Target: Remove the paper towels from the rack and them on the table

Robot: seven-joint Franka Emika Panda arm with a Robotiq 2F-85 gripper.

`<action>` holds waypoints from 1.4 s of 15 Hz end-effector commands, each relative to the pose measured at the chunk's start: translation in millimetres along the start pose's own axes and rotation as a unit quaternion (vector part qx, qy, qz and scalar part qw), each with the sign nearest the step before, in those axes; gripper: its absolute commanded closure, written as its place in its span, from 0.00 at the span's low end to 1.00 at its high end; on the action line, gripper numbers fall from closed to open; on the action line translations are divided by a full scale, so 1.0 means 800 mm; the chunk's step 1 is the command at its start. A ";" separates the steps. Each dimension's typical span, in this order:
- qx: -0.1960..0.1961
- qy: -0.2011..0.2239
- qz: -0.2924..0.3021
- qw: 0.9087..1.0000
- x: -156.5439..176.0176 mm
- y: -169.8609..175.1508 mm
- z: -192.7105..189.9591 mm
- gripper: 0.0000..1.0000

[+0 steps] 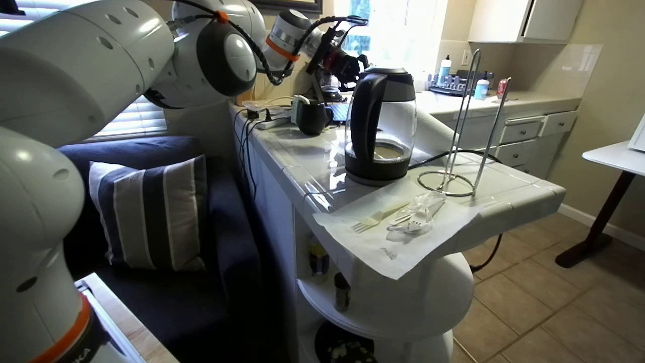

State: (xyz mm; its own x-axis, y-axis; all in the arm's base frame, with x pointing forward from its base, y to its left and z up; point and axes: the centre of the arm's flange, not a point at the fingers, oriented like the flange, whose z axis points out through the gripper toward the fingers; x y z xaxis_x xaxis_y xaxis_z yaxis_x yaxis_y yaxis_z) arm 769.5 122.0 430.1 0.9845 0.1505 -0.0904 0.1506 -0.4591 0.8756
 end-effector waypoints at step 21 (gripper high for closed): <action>0.333 0.173 0.054 0.925 -0.119 0.099 -0.065 0.53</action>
State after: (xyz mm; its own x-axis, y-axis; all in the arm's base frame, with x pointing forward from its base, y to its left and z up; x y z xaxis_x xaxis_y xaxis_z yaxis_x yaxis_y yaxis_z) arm 748.0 152.0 548.4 0.9440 0.2834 0.1688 0.1688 -0.8546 0.4910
